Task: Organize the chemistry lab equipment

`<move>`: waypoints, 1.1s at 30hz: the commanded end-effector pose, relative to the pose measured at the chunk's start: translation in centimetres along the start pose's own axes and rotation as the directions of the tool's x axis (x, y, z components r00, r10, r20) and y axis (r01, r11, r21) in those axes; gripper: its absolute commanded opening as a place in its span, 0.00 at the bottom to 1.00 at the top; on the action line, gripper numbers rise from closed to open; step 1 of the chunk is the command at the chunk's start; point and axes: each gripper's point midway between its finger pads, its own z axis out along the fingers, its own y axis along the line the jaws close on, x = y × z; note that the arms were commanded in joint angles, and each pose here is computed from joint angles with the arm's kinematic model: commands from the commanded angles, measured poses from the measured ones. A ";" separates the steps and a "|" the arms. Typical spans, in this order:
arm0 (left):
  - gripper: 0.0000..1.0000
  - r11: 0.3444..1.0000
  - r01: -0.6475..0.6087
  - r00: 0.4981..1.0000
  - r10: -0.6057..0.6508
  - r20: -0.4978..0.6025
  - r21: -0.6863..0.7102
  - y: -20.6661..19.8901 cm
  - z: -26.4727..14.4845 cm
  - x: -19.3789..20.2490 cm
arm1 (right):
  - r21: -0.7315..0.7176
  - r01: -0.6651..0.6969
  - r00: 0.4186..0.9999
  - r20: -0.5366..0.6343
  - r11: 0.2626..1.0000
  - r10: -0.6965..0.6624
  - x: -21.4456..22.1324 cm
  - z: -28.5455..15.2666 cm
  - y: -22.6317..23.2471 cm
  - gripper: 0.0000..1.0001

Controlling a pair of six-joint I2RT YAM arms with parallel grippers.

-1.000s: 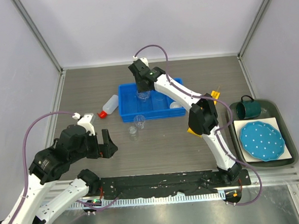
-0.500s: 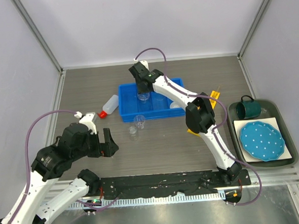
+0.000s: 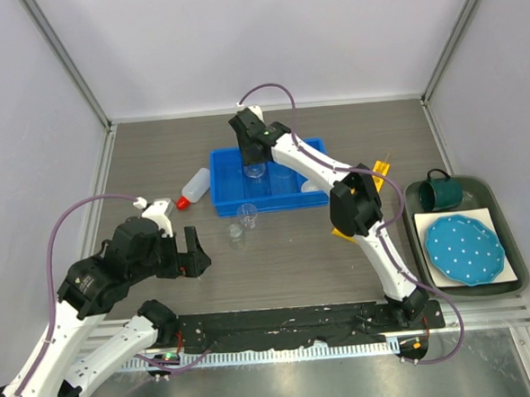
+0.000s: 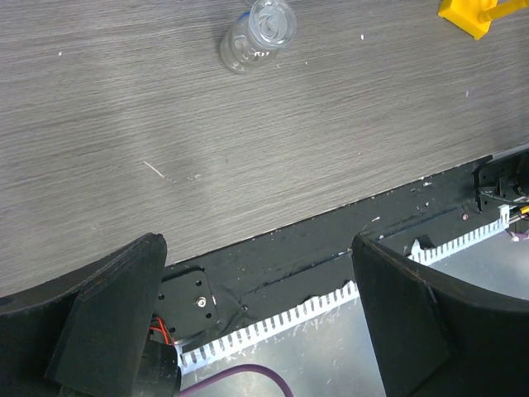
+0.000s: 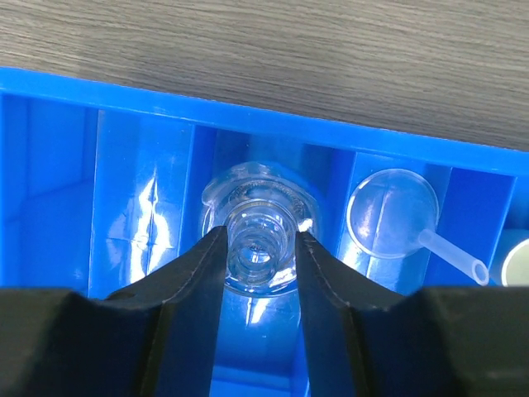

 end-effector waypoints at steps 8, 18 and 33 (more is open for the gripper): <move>1.00 0.999 -0.004 0.999 0.002 0.046 0.032 -0.6 -0.6 -0.9 | -0.042 0.025 0.981 0.192 0.999 -0.016 -5.7 -10.0 1.0 0.56; 1.00 0.999 -0.001 0.999 -0.001 0.053 0.036 -0.2 -1.1 -0.4 | -0.077 0.000 0.972 0.235 0.997 0.018 -1.1 -16.9 1.7 0.56; 1.00 0.998 0.001 0.998 -0.005 0.059 0.058 -0.4 -1.5 -0.1 | -0.191 -0.187 0.972 0.103 0.964 0.209 9.6 -13.0 3.5 0.56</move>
